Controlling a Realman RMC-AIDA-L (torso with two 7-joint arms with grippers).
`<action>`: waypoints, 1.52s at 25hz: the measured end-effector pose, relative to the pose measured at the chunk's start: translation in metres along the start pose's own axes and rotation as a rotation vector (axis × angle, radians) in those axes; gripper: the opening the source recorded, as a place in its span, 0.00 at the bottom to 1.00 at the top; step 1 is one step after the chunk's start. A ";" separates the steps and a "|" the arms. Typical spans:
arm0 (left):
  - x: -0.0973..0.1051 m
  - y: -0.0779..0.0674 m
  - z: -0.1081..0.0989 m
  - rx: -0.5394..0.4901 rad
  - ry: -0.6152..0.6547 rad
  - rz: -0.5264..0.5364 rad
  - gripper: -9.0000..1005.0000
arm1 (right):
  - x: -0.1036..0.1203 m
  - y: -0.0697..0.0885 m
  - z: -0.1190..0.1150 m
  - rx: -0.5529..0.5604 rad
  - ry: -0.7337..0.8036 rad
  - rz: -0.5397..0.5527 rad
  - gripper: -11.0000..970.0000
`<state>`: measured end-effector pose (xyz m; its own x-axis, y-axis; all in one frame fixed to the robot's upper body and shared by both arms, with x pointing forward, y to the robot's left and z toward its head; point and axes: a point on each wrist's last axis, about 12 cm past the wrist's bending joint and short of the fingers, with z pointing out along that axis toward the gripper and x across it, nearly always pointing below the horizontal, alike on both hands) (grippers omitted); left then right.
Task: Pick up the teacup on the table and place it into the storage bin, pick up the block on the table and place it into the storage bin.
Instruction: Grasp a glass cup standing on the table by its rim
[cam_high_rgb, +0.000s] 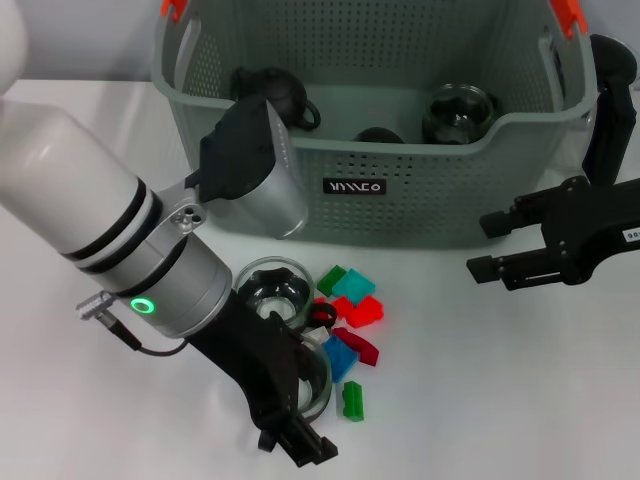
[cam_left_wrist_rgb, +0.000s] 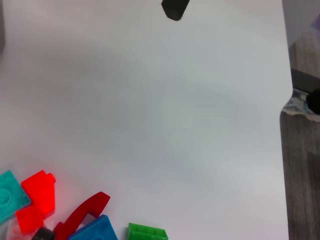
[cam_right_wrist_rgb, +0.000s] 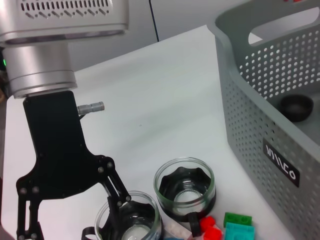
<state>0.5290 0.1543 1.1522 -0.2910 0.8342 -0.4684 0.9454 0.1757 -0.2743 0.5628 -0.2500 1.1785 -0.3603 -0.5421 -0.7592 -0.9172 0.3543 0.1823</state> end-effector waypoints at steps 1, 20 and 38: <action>-0.001 -0.001 0.000 -0.004 0.004 -0.005 0.95 | 0.000 -0.001 0.000 0.004 0.000 0.000 0.68; -0.016 -0.005 0.009 -0.101 0.096 -0.210 0.94 | 0.007 0.001 0.000 -0.014 0.021 -0.017 0.68; -0.018 -0.004 0.016 -0.152 0.131 -0.235 0.94 | 0.015 -0.001 0.013 -0.086 0.132 -0.028 0.68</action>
<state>0.5280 0.1306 1.1478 -0.4919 0.8203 -0.2918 0.8686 0.4394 -0.2290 0.5600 -0.2484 1.1583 -0.3488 -0.6482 -0.6769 -0.9362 0.2746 0.2194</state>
